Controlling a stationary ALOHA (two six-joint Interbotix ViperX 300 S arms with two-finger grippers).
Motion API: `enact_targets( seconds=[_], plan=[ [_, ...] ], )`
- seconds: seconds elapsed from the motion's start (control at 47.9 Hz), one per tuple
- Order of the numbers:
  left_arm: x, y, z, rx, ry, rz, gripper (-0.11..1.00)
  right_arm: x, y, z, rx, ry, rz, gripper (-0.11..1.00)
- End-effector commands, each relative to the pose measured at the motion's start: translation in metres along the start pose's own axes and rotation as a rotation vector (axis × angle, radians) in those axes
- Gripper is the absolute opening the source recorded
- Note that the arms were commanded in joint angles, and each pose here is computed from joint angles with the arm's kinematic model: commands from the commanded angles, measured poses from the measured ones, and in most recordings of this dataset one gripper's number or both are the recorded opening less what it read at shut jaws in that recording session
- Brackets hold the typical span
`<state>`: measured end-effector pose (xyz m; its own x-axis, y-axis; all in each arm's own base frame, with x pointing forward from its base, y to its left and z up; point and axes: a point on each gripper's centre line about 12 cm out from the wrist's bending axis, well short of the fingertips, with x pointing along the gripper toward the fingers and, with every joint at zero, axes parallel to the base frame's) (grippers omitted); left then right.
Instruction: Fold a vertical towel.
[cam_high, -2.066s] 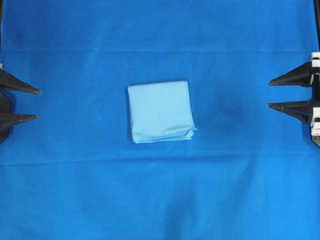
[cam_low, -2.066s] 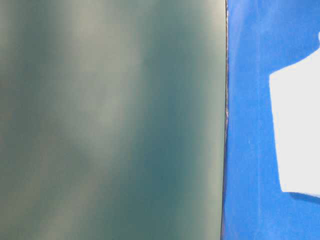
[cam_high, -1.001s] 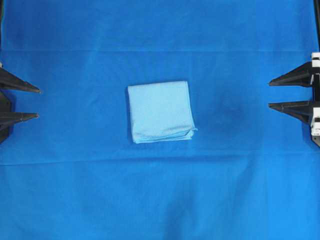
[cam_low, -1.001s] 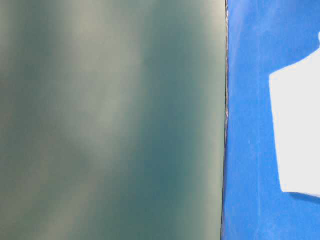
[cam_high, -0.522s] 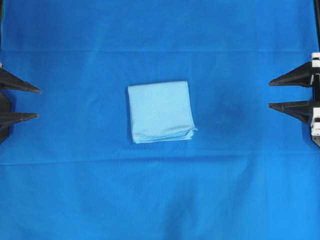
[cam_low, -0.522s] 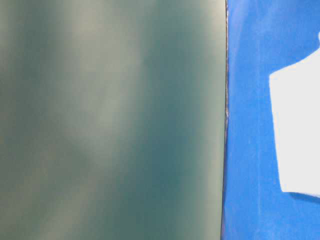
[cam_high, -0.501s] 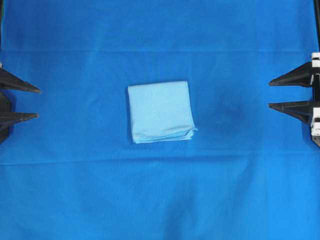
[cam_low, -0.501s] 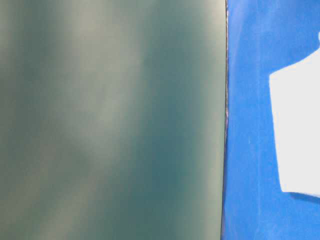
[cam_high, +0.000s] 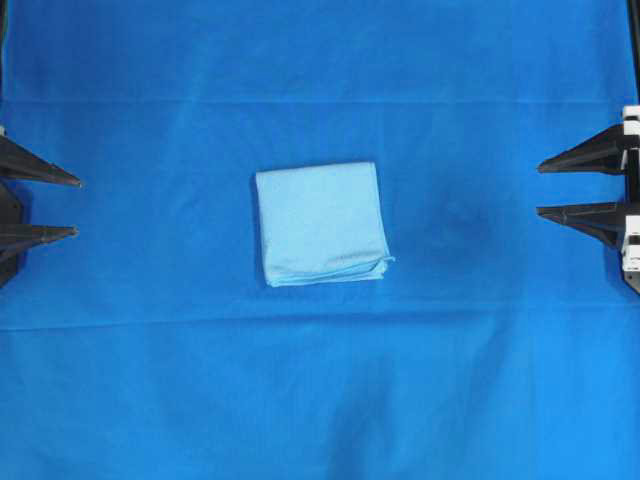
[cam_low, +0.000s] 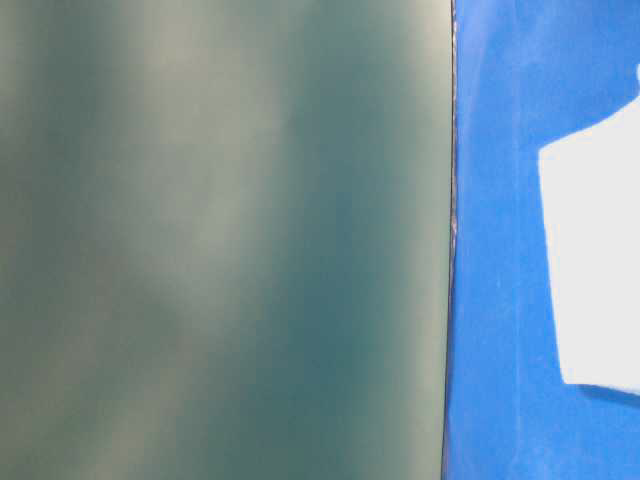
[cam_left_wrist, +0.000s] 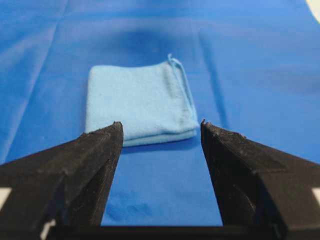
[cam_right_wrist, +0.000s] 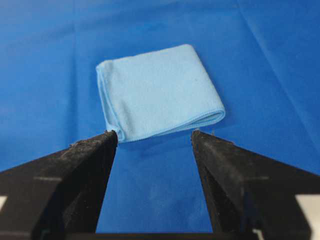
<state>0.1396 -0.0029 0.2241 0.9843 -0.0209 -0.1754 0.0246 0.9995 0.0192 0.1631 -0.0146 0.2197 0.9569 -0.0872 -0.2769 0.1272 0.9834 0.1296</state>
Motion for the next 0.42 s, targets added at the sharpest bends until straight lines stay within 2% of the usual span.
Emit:
enact_targets(
  seconds=[0.0, 0.396],
  plan=[
    [0.0007, 0.0007, 0.0031, -0.002, -0.003, 0.005, 0.61, 0.0002, 0.0007, 0.0068, -0.001, -0.015, 0.001, 0.64],
    [0.0006, 0.0007, 0.0024, -0.005, -0.001, 0.004, 0.61, -0.0001, 0.0007, 0.0071, -0.001, -0.014, 0.0, 0.64]
  ],
)
